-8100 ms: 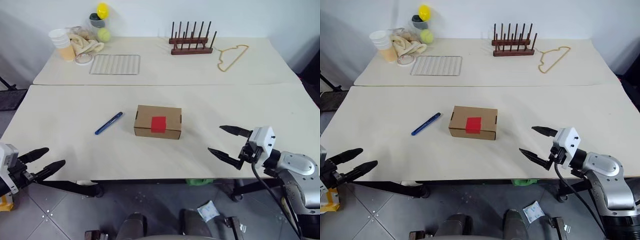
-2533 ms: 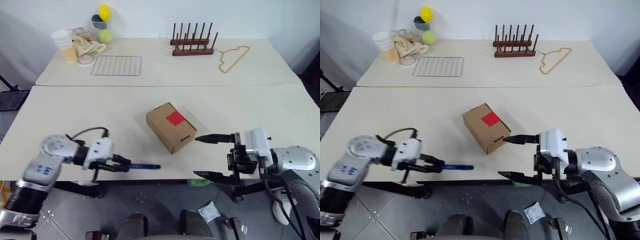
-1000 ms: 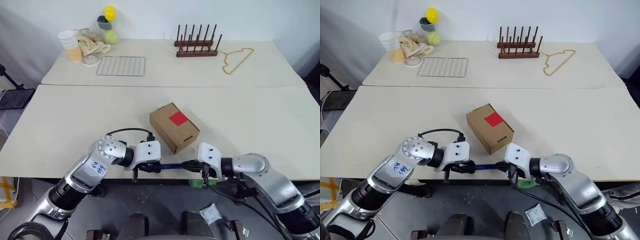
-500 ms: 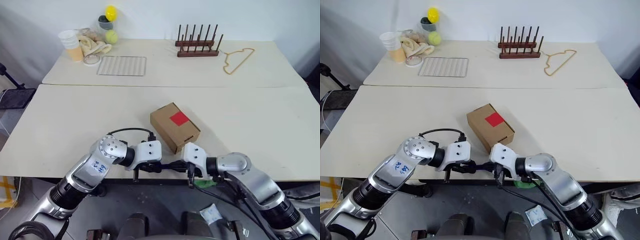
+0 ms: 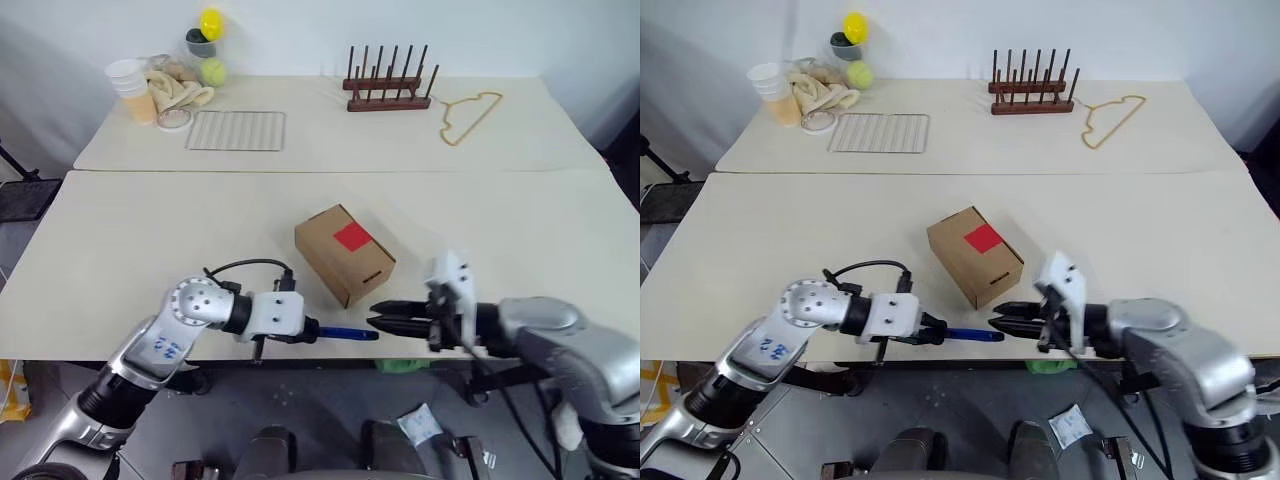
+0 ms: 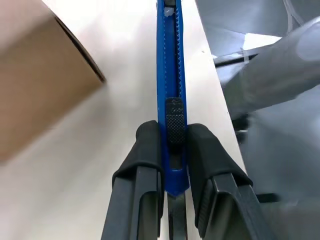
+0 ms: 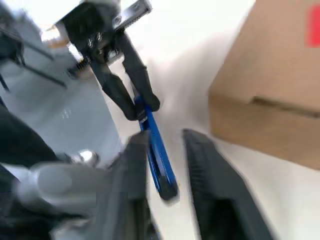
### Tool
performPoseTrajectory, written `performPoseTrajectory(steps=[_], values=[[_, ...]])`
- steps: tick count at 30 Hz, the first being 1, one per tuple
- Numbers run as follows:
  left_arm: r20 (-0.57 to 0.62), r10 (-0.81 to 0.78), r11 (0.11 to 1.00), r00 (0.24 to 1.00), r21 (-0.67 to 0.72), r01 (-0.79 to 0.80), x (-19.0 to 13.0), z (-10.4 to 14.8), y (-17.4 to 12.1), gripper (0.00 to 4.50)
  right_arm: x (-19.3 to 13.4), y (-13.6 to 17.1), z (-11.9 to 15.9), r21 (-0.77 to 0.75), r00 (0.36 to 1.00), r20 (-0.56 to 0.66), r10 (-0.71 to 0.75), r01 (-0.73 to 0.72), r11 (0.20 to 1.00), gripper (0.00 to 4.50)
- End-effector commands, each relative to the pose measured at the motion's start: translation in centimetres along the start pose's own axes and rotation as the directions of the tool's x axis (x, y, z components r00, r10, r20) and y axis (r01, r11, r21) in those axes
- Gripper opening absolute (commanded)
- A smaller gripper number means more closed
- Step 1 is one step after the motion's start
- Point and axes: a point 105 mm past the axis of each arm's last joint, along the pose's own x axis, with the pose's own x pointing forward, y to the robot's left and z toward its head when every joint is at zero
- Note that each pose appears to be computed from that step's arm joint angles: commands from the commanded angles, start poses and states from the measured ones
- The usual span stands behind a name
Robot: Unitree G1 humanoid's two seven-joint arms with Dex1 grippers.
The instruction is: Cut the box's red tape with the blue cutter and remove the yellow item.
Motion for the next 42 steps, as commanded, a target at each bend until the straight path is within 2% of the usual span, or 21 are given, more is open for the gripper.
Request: performPoseTrajectory(steps=[1, 4, 8, 14, 24, 42], values=[[0.157, 0.038, 0.989, 0.987, 0.132, -0.059, -0.9, 2.8, 0.6, 0.45, -1.3, 0.2, 0.7, 0.17, 1.0, -0.01, -0.022, 0.024, 0.985, 2.49], [0.194, 0.081, 0.983, 0.978, 0.148, -0.111, -0.5, 3.4, 1.7, 0.45, -0.9, -0.2, 0.8, 0.25, 0.999, -0.035, -0.037, 0.045, 0.967, 3.56], [0.233, 0.067, 0.979, 0.97, 0.171, -0.108, 0.5, 4.4, 1.9, 0.45, 0.7, 0.9, 2.3, 0.311, 0.999, 0.023, 0.04, -0.045, 0.949, 4.45], [0.239, 0.03, 0.979, 0.971, 0.187, -0.076, 1.6, 5.1, 1.5, 0.45, 1.8, 1.7, 2.7, 0.432, 1.0, 0.014, 0.019, -0.023, 0.902, 4.45], [0.221, 0.033, 0.983, 0.975, 0.17, -0.072, 2.0, 5.0, 1.6, 0.45, 2.2, 1.5, 1.1, 0.417, 0.992, -0.125, 0.001, 0.052, 0.907, 4.45], [0.204, 0.047, 0.984, 0.978, 0.158, -0.08, 2.0, 4.9, 1.8, 0.45, 2.5, 0.7, 0.0, 0.463, 0.988, -0.15, -0.036, 0.103, 0.88, 4.45]])
